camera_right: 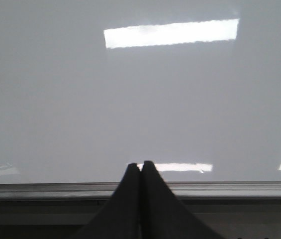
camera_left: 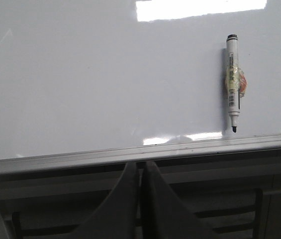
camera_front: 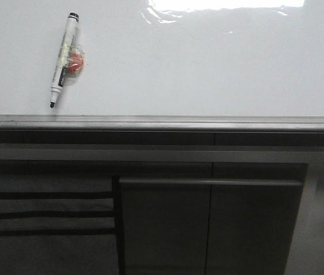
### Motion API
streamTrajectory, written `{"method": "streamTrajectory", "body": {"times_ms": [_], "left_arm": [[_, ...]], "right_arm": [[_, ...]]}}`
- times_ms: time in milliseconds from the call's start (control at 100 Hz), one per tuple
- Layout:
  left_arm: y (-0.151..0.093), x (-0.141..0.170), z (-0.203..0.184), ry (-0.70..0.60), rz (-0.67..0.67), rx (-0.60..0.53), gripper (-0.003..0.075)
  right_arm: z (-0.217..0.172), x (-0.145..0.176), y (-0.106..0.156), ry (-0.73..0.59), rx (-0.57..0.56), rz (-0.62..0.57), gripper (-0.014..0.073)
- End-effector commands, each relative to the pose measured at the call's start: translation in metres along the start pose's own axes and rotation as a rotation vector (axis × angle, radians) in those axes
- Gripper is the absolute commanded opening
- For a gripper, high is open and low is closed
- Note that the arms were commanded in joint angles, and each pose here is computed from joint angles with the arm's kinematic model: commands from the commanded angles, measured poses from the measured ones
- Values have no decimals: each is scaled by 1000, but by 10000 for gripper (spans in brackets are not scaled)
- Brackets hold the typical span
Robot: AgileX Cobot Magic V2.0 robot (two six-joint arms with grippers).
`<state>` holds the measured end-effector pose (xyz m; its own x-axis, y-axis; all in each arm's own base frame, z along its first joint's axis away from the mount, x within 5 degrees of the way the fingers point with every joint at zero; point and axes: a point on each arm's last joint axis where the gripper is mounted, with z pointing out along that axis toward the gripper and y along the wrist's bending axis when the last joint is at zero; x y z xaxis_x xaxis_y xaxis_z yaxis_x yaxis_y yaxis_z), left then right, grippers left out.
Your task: Write number 0 on whiteboard
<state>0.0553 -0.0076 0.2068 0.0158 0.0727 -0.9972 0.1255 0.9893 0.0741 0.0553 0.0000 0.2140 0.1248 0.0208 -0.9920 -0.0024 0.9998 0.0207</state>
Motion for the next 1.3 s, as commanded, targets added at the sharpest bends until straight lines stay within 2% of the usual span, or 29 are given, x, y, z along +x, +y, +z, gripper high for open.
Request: {"method": "streamTrajectory", "body": {"times_ms": [0,909,1149,1289], "left_arm": [[1,1,-1,-70,-5,-8,-20],[1,1,-1,-72,-5,-9,-20],[2,-8,-2,-160,-10,-29,-20],[3,-8,-2,-162,-25,-29,-20]], "right_arm": [[-2,-4,0,-88,2,-10,-73],[-2,-6,0,-113,2,-10,-73],[-2,-6,0,-109,2,-10,-73],[-2,-6,0,-47,4,-12,-73]]}}
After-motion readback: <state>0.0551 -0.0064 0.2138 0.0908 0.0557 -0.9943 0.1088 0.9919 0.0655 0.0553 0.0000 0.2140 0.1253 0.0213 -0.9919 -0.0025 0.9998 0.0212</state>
